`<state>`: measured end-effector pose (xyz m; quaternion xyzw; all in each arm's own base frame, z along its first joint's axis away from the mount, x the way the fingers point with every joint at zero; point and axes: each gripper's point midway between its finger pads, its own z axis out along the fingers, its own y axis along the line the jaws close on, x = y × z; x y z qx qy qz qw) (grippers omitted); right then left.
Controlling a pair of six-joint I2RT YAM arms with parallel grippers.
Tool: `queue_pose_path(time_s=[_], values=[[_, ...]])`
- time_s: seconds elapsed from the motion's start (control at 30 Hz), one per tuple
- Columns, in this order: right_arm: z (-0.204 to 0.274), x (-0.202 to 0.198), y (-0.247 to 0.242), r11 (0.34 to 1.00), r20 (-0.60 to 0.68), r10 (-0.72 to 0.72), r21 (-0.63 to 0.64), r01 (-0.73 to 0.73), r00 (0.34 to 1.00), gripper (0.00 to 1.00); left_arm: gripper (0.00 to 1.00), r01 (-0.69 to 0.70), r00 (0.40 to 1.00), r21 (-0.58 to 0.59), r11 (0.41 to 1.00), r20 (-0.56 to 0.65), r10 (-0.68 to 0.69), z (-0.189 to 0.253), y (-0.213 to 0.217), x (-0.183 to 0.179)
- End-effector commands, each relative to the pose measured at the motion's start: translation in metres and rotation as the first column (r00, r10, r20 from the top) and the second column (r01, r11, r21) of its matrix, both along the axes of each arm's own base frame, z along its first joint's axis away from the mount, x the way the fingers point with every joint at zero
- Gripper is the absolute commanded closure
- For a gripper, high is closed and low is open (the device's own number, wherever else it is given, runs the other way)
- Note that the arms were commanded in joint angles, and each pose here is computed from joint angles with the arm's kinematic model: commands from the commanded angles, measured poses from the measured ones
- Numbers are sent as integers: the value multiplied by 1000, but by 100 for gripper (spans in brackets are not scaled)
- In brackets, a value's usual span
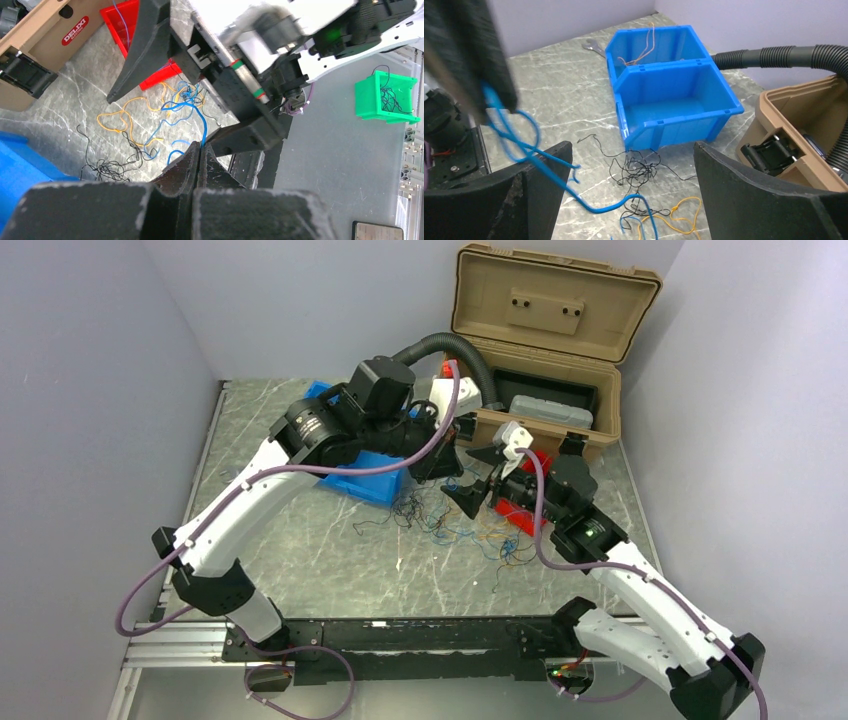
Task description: Untangle the cables
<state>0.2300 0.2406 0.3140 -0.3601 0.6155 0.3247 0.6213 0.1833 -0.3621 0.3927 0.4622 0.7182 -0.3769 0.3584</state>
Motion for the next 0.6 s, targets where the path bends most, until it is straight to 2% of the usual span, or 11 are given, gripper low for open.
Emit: queue_pose_path(time_s=[0.0, 0.13, 0.3, 0.43, 0.53, 0.57], values=[[8, 13, 5, 999, 74, -26, 40, 23, 997, 10, 100, 17, 999, -54, 998, 52, -14, 21, 7, -8], [-4, 14, 8, 999, 43, -20, 46, 18, 999, 19, 100, -2, 997, -77, 997, 73, 8, 27, 8, -4], [-7, 7, 17, 994, 16, 37, 98, -39, 999, 23, 100, -14, 998, -110, 994, 67, 21, 31, 5, 0], [-7, 4, 18, 987, 1, 49, 155, -48, 999, 43, 100, -33, 998, -126, 992, 54, 40, 31, 4, 5], [-10, 2, 22, 979, -31, 66, 195, -58, 997, 50, 100, -51, 997, -150, 987, 45, 59, 32, 4, 10], [-14, 3, 22, 977, -47, 61, 207, -50, 997, 59, 100, -61, 997, -156, 986, 42, 69, 32, 4, 12]])
